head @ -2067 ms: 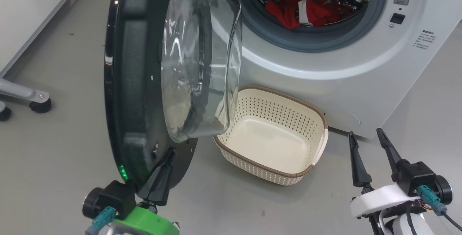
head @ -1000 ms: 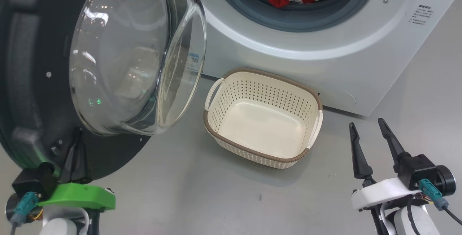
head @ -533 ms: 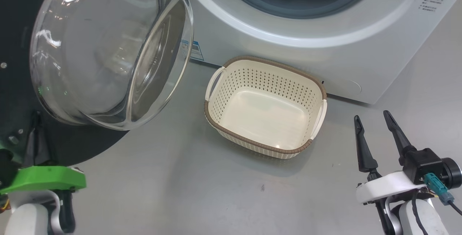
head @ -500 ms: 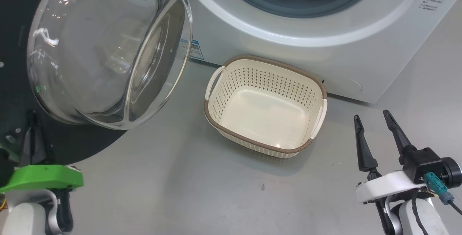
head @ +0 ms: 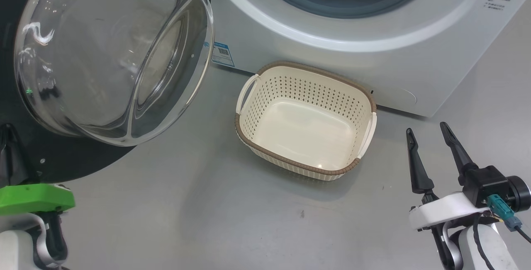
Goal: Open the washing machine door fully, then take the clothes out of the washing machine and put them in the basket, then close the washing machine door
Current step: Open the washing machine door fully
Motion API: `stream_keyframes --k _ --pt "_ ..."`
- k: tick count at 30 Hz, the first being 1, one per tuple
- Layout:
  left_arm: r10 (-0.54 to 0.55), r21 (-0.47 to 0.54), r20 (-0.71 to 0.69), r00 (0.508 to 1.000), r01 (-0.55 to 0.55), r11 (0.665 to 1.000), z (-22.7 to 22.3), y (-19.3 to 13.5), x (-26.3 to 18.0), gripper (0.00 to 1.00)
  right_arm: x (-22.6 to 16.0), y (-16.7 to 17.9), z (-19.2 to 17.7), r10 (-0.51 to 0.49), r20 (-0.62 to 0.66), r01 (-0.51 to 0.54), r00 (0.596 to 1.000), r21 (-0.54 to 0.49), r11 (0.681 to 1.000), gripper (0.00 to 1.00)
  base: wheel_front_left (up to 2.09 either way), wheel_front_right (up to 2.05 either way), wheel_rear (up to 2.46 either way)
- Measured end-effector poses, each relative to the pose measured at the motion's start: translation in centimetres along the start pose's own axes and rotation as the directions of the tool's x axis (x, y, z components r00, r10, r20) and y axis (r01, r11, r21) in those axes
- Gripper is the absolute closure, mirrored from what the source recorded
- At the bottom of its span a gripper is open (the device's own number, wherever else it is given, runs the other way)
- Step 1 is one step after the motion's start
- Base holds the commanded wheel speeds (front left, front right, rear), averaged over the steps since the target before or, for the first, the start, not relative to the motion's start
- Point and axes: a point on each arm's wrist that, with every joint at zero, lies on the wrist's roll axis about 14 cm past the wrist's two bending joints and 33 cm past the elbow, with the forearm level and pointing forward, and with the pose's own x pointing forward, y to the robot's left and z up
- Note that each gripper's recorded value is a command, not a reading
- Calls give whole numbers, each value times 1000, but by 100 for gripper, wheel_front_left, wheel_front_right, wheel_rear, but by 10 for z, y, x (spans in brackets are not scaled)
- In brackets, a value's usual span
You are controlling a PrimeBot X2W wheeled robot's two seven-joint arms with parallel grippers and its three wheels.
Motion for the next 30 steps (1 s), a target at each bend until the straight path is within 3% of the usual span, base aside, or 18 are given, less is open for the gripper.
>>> stream_keyframes --k 19,30 --pt "-85 -10 10 996 85 996 -3 -25 -20 100 -4 2 17 -2 36 3 999 -19 1000 0 0 0 0" --pt "-261 -18 -37 965 260 965 -19 -63 -51 100 -12 2 32 -11 71 13 997 -32 999 0 0 0 0"
